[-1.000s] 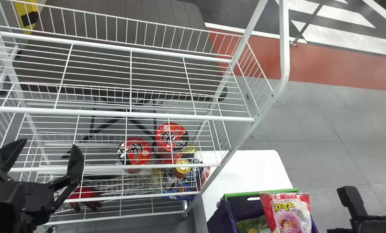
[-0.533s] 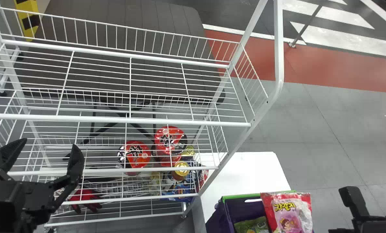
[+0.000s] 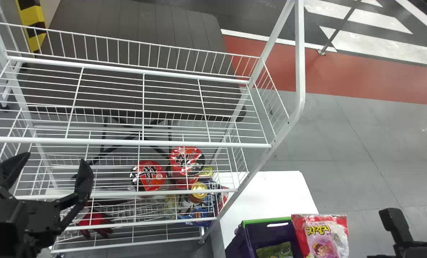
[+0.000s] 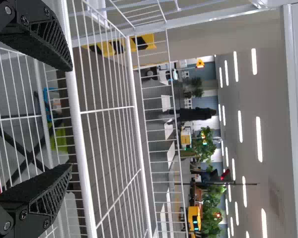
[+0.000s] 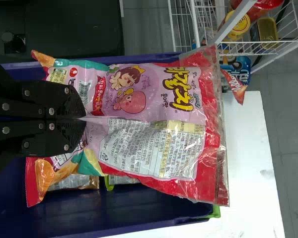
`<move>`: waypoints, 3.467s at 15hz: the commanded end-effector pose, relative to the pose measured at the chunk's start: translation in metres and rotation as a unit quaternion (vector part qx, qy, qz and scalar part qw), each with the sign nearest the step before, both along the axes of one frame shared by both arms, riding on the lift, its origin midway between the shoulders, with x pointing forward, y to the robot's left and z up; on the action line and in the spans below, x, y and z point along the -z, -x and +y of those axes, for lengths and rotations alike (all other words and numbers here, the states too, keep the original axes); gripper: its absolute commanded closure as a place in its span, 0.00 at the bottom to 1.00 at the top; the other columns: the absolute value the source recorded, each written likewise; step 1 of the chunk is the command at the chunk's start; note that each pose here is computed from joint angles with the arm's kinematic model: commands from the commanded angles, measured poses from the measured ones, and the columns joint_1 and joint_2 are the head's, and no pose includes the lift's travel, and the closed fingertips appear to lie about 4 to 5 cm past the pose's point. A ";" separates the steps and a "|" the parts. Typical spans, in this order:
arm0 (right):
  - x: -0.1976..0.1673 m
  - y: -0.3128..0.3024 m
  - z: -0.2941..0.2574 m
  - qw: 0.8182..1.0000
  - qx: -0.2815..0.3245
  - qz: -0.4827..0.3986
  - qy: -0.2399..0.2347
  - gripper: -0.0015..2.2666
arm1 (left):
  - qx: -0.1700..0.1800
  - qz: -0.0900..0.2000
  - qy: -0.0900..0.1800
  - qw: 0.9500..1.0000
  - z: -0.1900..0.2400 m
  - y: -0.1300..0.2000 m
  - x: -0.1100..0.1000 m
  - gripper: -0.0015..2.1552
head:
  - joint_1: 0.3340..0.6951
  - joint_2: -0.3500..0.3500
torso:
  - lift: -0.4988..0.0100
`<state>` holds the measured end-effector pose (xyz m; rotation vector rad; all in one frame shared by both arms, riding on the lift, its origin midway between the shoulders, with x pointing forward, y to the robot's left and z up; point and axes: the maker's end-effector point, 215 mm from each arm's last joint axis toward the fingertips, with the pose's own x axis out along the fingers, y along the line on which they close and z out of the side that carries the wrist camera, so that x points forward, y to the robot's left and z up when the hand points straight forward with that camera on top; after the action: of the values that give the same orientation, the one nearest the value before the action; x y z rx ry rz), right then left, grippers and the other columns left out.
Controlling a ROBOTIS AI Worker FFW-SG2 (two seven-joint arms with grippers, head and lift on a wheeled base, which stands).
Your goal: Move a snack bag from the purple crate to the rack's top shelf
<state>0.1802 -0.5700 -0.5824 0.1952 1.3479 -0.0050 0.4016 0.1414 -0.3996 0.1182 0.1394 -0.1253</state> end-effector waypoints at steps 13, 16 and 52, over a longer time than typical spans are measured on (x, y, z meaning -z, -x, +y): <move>0.001 0.003 -0.004 1.000 0.001 -0.001 0.000 0.69 | -0.006 -0.010 0.006 1.000 0.005 -0.001 -0.011 0.06 | 1.00 0.00 | 0.99; 0.001 0.002 -0.004 1.000 -0.002 -0.003 0.000 0.69 | -0.006 -0.011 0.008 1.000 0.005 0.001 -0.014 0.06 | 1.00 0.00 | 1.00; -0.305 -0.199 0.422 0.901 -0.169 -0.365 -0.162 0.69 | -0.039 0.011 0.008 0.999 0.047 -0.002 0.007 0.06 | 1.00 0.44 | 0.98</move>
<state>0.3892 -0.1863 -0.2597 0.2062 0.5537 0.4759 0.4048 0.1880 -0.4045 0.0920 0.1624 -0.0498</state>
